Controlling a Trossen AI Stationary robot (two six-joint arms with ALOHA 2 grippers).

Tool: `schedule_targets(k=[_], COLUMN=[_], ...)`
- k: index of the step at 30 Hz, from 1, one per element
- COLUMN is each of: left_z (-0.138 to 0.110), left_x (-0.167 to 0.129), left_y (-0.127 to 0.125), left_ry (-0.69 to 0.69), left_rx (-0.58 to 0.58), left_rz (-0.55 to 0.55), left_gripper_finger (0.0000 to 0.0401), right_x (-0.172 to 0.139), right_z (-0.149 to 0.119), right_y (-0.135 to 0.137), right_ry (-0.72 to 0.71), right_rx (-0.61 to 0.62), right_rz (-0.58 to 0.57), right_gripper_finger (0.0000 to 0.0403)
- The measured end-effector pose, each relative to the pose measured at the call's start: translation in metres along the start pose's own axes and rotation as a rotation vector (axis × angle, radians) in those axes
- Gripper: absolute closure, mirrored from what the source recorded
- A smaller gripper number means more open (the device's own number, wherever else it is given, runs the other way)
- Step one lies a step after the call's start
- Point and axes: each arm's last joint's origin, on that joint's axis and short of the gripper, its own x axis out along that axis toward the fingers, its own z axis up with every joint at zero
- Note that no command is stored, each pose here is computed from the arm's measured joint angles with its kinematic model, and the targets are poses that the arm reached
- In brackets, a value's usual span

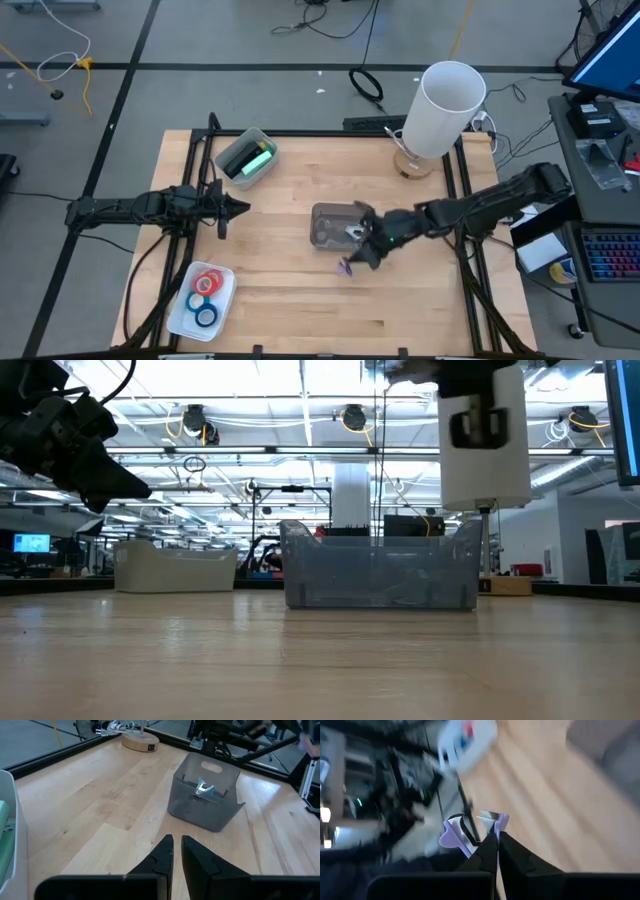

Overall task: Pick and place Stapler, Stapler remover, tape
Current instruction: Put the purple staple remover into the black bin

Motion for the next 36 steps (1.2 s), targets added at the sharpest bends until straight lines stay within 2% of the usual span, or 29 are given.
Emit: schedule_targets(k=[6,13,24,28,34,36], left_z=[0.000,0.000,0.000,0.000,0.000,0.000], left_x=[0.000,0.000,0.000,0.000,0.000,0.000], left_y=[0.000,0.000,0.000,0.000,0.000,0.000], left_ry=[0.000,-0.001,-0.001,-0.003,-0.003,-0.003], left_rx=[-0.026,-0.029,-0.051,-0.050,-0.048,-0.048], left_rz=[0.000,0.000,0.002,0.009,0.010,0.010], left_gripper_finger=[0.0364,0.0364,0.0364,0.0364,0.0364,0.0364], right_x=[-0.003,0.008,0.032,0.044,0.064,0.069], right_z=[0.031,0.073,0.101,0.106,0.106,0.109], right_y=[-0.007,-0.014,-0.026,-0.026,-0.047,-0.050], right_ry=[-0.128,-0.223,-0.009,0.050,0.180,0.182], right_rx=[-0.101,-0.290,-0.509,-0.560,-0.559,-0.556], right_rz=[0.007,-0.100,-0.441,-0.484,-0.596,-0.600], right_gripper_finger=[0.0402,0.0403,0.0403,0.0403,0.0403,0.0403])
